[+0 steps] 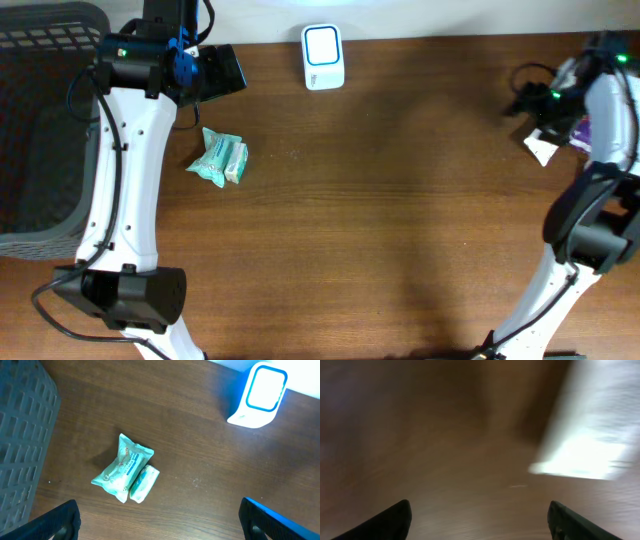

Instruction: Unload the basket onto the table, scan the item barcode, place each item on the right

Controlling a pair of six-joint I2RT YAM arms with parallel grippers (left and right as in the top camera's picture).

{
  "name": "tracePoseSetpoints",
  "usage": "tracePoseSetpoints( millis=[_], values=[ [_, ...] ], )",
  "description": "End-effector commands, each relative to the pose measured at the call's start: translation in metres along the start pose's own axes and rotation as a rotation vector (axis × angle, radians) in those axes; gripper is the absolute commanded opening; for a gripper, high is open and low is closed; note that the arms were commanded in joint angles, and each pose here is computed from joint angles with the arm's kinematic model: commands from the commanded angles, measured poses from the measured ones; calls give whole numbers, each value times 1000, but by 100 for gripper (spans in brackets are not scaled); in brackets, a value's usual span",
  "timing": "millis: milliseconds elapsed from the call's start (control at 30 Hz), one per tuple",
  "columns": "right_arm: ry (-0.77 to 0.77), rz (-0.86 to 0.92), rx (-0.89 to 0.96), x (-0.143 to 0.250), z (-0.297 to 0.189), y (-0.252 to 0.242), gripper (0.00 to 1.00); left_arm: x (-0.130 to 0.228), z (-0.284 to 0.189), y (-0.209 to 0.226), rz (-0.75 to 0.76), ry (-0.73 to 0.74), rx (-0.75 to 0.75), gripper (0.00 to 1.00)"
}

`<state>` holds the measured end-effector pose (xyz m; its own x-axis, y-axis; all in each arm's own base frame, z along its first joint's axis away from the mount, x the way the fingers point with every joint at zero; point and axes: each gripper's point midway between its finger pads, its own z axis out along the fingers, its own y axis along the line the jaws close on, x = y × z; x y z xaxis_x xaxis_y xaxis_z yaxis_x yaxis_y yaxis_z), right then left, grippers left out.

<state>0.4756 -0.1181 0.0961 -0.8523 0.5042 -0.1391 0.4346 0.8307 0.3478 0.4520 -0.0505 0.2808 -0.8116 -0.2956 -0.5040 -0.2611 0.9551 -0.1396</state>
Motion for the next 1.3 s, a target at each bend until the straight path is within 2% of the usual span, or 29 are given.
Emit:
tracePoseSetpoints(
  millis=[0,100,233,333,467,600,833,900,1000,1067,1133,1167,1233,1267],
  values=[
    [84,-166,-207,35,14,97,98,-3,0,4,10,-9,-11,99],
    [114,-250,-237,65,31,163,99,-3,0,4,11,-8,-11,99],
    [115,-258,-325,116,62,272,99,-3,0,4,11,-8,-11,99],
    [105,-317,-334,138,73,301,99,-3,0,4,10,-8,-11,99],
    [69,-339,-193,144,83,289,99,-3,0,4,10,-8,-11,99],
    [-16,-317,-43,122,85,260,99,-3,0,4,10,-8,-11,99],
    [-19,-318,-39,122,86,259,99,-3,0,2,3,-9,-3,99],
    [-19,-318,-39,122,86,259,99,4,-1,-14,-52,33,93,99],
    [-19,-318,-39,122,86,259,99,-2,-2,-20,-46,11,122,99],
    [-19,-318,-39,122,86,259,99,11,9,-19,82,70,103,89],
    [-19,-318,-39,122,86,259,99,39,35,-10,160,205,54,85],
    [-18,-318,-39,122,86,259,99,47,48,-6,180,249,32,85],
    [-19,-318,-39,122,86,259,99,65,88,3,190,346,-26,68],
    [-18,-318,-39,122,86,259,99,72,104,4,192,383,-39,67]
  ],
)
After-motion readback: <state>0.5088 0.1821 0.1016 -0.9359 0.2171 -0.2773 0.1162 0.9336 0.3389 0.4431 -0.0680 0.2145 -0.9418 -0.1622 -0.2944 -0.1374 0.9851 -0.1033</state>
